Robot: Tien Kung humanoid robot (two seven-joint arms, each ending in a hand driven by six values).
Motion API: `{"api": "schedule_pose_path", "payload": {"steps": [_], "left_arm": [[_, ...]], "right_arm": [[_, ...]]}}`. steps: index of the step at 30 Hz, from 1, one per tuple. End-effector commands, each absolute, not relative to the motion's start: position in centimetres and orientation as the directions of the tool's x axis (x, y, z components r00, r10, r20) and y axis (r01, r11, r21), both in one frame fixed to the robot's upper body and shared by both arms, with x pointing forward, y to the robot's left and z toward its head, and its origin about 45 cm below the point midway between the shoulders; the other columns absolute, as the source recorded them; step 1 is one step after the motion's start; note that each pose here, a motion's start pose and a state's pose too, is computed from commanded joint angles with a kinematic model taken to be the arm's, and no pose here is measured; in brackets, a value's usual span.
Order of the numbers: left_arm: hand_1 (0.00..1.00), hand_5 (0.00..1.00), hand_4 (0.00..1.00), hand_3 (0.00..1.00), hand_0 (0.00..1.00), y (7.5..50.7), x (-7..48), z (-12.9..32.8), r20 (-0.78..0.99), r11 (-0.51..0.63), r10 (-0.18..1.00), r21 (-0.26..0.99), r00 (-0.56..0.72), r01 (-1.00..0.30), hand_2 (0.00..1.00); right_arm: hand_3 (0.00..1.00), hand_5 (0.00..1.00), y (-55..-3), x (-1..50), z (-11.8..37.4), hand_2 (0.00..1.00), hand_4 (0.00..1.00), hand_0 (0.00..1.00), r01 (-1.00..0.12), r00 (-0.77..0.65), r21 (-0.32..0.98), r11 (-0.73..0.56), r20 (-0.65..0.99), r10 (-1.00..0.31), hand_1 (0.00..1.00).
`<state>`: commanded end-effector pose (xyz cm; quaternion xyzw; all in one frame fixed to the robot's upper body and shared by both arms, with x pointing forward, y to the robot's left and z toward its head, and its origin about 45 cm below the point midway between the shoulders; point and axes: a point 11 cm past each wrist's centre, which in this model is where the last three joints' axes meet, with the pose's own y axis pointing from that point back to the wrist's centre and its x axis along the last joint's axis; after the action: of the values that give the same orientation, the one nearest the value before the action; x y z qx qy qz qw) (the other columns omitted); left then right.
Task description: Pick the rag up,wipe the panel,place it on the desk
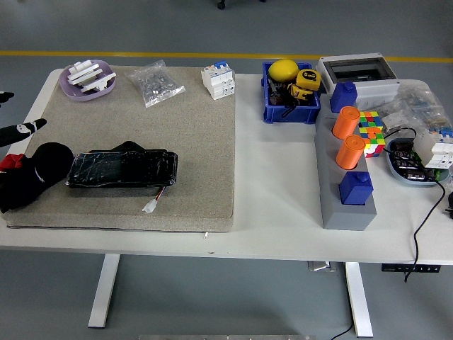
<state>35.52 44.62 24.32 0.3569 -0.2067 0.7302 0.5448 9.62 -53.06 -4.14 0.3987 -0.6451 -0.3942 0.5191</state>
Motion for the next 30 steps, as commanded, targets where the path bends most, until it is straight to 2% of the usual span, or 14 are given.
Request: {"api": "schedule_pose_path", "payload": {"steps": [30], "left_arm": [[0.860, 0.396, 0.998, 0.771, 0.759, 43.3, 35.9, 24.7, 0.755, -0.313, 0.635, 0.053, -0.167, -0.948, 0.828]], "right_arm": [[0.609, 0.616, -53.2, 8.2, -4.4, 0.639, 0.998, 0.753, -0.073, -0.152, 0.928, 0.365, 0.351, -0.924, 0.603]]}}
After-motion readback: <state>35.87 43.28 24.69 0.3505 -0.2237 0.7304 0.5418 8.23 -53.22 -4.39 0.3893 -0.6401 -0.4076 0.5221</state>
